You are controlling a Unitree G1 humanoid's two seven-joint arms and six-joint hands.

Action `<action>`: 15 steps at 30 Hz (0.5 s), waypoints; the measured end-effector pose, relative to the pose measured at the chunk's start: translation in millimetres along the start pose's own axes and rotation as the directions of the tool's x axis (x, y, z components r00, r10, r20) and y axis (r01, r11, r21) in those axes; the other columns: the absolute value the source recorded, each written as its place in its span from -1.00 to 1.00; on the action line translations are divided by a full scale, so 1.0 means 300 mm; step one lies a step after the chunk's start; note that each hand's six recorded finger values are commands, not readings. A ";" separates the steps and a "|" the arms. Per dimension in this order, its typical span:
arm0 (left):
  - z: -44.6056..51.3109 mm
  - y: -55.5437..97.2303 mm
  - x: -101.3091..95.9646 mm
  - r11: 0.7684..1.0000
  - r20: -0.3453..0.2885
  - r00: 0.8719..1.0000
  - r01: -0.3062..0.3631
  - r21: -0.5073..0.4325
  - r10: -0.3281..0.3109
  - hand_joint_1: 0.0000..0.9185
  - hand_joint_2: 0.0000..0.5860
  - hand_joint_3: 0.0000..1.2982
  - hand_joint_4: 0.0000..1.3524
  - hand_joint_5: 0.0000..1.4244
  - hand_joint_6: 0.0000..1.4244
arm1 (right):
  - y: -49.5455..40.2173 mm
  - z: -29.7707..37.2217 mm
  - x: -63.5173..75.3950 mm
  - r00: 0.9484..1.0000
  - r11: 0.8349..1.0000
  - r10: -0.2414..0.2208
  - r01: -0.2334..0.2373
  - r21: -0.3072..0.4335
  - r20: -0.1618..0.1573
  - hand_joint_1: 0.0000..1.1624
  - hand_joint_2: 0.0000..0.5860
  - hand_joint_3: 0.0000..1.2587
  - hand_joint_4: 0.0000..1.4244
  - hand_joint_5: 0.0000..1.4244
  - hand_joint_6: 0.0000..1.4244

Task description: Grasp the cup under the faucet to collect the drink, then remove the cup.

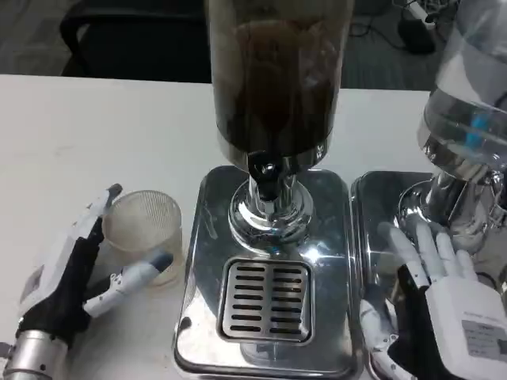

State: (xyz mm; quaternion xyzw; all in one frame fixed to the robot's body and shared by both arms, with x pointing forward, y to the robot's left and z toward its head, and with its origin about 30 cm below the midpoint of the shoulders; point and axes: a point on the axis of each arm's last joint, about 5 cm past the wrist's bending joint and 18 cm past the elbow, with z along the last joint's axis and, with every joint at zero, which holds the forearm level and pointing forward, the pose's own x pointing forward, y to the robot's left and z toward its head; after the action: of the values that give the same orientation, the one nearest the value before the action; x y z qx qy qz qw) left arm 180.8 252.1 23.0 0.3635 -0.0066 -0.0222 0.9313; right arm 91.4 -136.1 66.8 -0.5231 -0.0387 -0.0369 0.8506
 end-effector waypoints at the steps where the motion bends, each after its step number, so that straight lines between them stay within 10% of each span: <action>1: 0.001 -0.003 0.002 1.000 -0.002 1.000 0.002 -0.002 -0.002 -0.63 -0.95 -1.00 -1.00 -1.00 -1.00 | 0.001 0.001 -0.001 1.000 1.000 0.001 -0.001 0.001 -0.002 -0.64 0.85 -0.80 -1.00 -1.00 -0.96; 15: 0.021 -0.051 0.029 0.996 -0.011 1.000 -0.013 -0.089 0.012 -0.51 -0.92 -1.00 -1.00 -0.95 -0.97 | 0.000 0.012 -0.021 0.999 1.000 0.004 -0.004 0.012 -0.034 -0.64 0.85 -0.79 -1.00 -1.00 -0.94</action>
State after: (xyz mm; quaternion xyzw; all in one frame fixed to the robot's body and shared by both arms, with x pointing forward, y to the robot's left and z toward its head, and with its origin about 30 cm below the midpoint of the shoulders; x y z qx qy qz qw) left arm 188.8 236.2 17.3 0.3218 -0.0030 -0.0147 0.9467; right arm 85.1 -132.8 67.7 -0.5176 -0.0232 -0.0439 0.8542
